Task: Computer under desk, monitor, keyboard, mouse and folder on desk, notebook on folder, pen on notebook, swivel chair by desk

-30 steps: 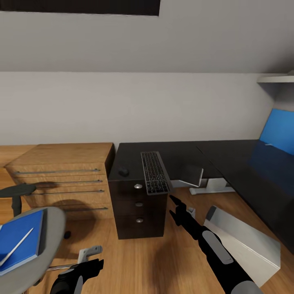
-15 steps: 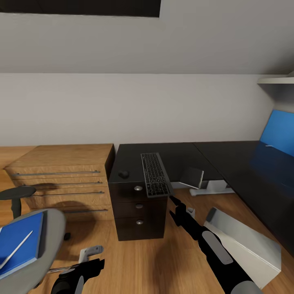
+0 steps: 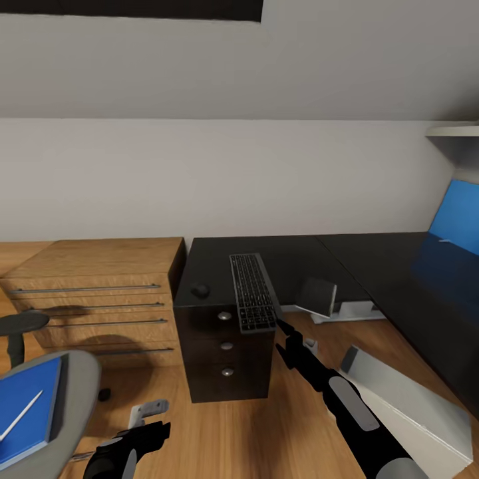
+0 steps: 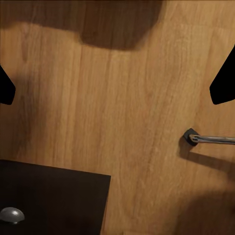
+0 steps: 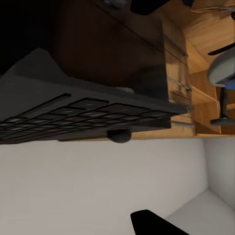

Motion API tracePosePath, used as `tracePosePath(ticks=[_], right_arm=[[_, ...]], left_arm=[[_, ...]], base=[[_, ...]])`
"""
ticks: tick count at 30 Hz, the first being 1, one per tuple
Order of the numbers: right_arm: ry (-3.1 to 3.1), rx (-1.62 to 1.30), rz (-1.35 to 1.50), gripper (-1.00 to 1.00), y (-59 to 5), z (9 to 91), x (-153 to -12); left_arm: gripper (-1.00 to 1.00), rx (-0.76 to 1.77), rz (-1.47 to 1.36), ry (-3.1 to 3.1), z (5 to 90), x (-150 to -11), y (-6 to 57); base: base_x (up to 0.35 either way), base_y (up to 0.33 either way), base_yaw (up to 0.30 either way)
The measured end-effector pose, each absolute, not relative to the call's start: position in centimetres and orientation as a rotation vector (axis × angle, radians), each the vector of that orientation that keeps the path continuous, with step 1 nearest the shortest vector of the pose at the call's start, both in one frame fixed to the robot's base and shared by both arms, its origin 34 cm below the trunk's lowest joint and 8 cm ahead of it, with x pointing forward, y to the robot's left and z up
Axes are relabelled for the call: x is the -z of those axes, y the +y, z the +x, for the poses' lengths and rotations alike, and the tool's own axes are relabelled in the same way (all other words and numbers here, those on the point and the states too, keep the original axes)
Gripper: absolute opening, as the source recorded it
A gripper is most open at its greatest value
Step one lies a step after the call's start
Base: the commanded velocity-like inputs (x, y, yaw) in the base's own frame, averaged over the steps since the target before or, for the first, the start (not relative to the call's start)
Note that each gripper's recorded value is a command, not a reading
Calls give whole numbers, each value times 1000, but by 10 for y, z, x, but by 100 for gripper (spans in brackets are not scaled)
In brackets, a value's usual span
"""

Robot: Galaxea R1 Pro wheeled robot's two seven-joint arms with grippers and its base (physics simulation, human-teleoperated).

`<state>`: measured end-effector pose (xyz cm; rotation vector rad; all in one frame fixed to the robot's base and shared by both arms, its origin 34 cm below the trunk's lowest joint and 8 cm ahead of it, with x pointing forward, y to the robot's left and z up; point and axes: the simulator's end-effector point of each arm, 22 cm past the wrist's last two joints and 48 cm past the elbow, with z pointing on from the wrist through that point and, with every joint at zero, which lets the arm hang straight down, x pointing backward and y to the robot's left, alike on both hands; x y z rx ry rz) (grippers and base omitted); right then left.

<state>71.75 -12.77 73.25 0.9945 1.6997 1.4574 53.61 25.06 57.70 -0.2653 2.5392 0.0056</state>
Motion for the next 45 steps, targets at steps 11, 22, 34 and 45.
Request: tracePosePath(ticks=[11,22,34,45], right_arm=[[1701,-1455,994,100,-128,718,-732],[1703,-1454,995,100,-128,717,-731],[1708,-1453,1000,100,-127,715,-719],[1707,-1454,998,100,-127,713,-705]], left_arm=[[100,-8,-266,2541,536,-576,251],[100,-6,-267,2540,536,-577,251],[100,-10,-270,2536,536,-568,252],[100,-5,-268,2536,534,-554,251]], base=[[98,59,0],[9,7,0],[0,0,0],[0,0,0]])
